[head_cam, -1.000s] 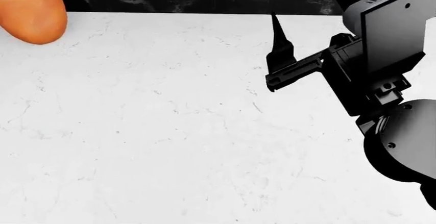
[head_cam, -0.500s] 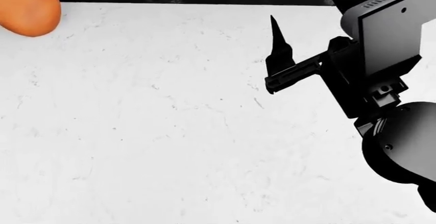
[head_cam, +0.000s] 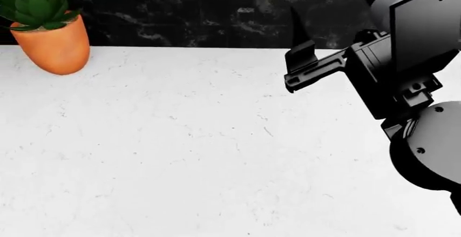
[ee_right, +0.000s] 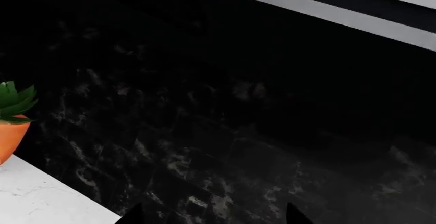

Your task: Pick the garlic, garlic from the counter and place them in the cabinet. Then close the cabinet.

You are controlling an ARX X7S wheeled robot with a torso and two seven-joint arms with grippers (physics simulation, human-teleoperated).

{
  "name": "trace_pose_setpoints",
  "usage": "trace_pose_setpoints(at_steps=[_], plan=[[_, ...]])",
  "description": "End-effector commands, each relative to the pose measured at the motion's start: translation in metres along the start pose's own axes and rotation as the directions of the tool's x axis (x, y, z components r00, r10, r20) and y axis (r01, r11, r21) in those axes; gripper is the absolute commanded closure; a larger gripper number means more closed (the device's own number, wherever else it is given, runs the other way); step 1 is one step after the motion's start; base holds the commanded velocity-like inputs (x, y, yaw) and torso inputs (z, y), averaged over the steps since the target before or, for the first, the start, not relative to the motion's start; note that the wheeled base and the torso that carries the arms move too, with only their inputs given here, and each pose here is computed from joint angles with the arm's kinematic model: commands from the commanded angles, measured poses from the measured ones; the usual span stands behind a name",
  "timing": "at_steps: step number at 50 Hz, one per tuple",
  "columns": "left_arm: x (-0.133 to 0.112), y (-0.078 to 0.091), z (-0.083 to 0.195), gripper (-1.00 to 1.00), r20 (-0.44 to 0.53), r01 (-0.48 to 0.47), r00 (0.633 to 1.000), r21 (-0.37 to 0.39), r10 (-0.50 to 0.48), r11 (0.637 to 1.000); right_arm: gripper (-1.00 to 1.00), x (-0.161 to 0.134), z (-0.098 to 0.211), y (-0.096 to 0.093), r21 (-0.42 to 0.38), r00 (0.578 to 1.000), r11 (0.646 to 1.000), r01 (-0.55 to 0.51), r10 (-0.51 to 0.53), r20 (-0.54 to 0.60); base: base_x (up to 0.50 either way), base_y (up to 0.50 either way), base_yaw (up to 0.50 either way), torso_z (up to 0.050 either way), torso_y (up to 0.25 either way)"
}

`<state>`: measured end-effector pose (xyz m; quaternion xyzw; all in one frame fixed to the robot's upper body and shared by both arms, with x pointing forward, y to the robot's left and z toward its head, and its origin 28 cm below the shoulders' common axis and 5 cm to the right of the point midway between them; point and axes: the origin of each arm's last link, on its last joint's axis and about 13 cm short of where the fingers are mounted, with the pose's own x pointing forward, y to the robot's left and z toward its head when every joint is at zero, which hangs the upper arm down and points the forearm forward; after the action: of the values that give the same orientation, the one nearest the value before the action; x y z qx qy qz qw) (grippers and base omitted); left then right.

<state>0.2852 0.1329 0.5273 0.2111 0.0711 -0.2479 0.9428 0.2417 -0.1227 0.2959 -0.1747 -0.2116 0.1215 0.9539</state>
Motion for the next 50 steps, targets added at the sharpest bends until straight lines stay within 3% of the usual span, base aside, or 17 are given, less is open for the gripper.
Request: trace_pose_setpoints(at_steps=[1,8,18,30,38,50], plan=[[0.013,0.007,-0.013,-1.00,-0.061,0.037,0.997,-0.063,-0.040,0.997,-1.00,0.003,0.005,-0.006,-0.014,1.000,1.000,0.017,-0.017,0.005,0.00,0.00,0.00,0.000,0.250],[0.023,0.007,-0.023,-1.00,-0.098,0.028,0.995,-0.089,-0.037,0.996,-1.00,0.007,0.017,-0.022,-0.026,0.996,0.995,0.091,-0.091,0.005,0.00,0.00,0.00,0.000,0.225],[0.041,0.012,-0.047,-1.00,-0.149,-0.026,0.989,-0.114,0.009,0.993,-1.00,-0.002,0.029,-0.044,-0.024,0.982,0.982,0.186,-0.185,0.019,0.00,0.00,0.00,0.000,0.019],[0.023,-0.015,-0.110,-1.00,-0.135,-0.024,0.991,-0.085,0.013,0.996,-1.00,-0.015,0.037,-0.060,-0.011,0.962,0.963,0.271,-0.270,0.045,0.00,0.00,0.00,0.000,0.000],[0.008,-0.031,-0.146,-1.00,-0.045,-0.022,0.999,-0.072,0.019,0.997,-1.00,-0.019,0.039,-0.065,0.003,0.951,0.953,0.304,-0.304,0.054,0.00,0.00,0.00,0.000,0.000],[-0.016,-0.038,-0.160,-1.00,0.028,-0.101,0.994,-0.025,0.101,0.995,-1.00,-0.025,0.044,-0.074,0.076,0.907,0.909,0.409,-0.415,0.079,0.00,0.00,0.00,0.000,0.000]])
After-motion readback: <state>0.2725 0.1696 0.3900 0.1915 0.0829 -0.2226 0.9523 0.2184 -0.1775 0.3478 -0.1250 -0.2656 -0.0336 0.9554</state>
